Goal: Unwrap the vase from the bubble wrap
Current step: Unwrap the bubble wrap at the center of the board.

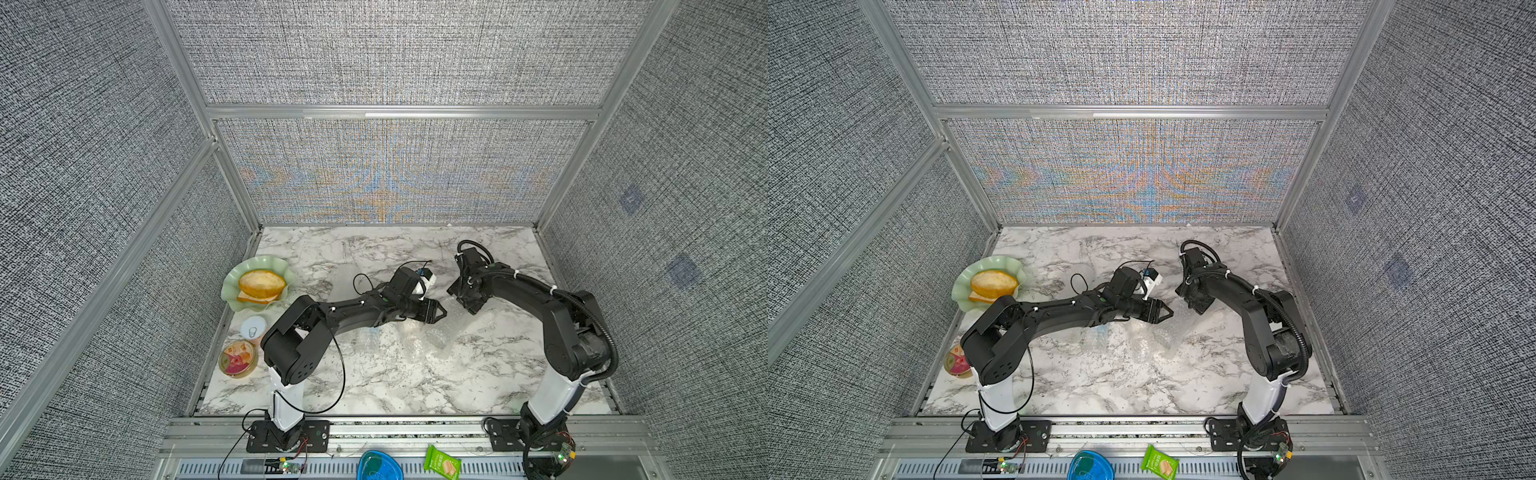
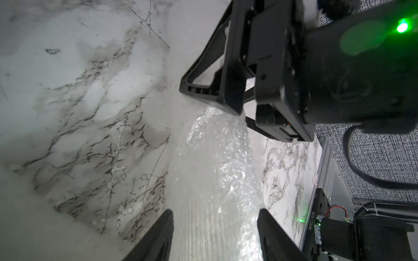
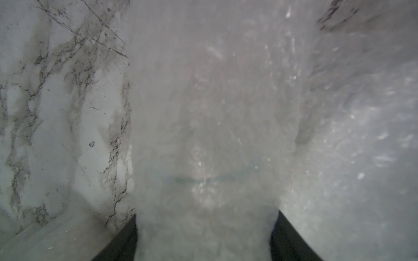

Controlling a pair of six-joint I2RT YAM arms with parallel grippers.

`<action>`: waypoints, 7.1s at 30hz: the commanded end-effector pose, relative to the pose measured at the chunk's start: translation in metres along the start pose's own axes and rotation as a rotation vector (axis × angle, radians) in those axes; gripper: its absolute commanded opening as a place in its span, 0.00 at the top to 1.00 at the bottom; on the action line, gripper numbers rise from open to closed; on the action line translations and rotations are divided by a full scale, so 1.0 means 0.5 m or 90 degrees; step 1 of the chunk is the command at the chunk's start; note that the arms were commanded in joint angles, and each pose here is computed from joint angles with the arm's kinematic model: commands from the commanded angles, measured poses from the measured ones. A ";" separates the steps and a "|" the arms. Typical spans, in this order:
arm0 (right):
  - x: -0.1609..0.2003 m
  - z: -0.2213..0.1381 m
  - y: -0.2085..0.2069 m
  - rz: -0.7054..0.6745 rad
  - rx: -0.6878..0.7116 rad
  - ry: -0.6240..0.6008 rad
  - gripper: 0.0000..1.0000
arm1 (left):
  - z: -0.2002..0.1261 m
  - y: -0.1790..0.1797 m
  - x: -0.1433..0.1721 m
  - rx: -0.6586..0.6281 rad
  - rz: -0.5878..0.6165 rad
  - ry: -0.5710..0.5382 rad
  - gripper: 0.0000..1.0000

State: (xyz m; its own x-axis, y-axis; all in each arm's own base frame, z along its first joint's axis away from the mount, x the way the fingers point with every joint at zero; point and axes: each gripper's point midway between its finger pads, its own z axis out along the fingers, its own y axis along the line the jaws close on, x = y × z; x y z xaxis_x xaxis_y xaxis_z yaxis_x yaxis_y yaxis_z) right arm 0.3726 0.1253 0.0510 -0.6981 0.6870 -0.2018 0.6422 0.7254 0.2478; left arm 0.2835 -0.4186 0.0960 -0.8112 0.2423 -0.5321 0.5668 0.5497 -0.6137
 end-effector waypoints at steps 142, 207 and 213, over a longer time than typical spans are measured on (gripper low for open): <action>-0.107 -0.188 -0.115 -0.057 -0.087 -0.085 0.11 | 0.017 -0.011 -0.037 -0.253 0.183 0.040 0.11; -0.045 0.028 -0.093 0.004 -0.176 0.042 1.00 | 0.095 0.070 -0.053 -0.314 0.122 0.112 0.14; -0.096 -0.012 -0.158 -0.081 -0.019 -0.028 1.00 | 0.097 0.081 -0.058 -0.301 0.099 0.110 0.13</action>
State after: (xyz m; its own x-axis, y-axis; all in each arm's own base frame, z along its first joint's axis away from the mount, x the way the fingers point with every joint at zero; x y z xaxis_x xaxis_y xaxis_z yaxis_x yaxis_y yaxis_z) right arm 0.3745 0.0647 0.0502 -0.7243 0.6541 -0.2181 0.5214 0.7266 0.4474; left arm 0.3332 -0.4433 0.0556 -0.7471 0.4749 -0.4651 0.6011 0.7814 -0.1676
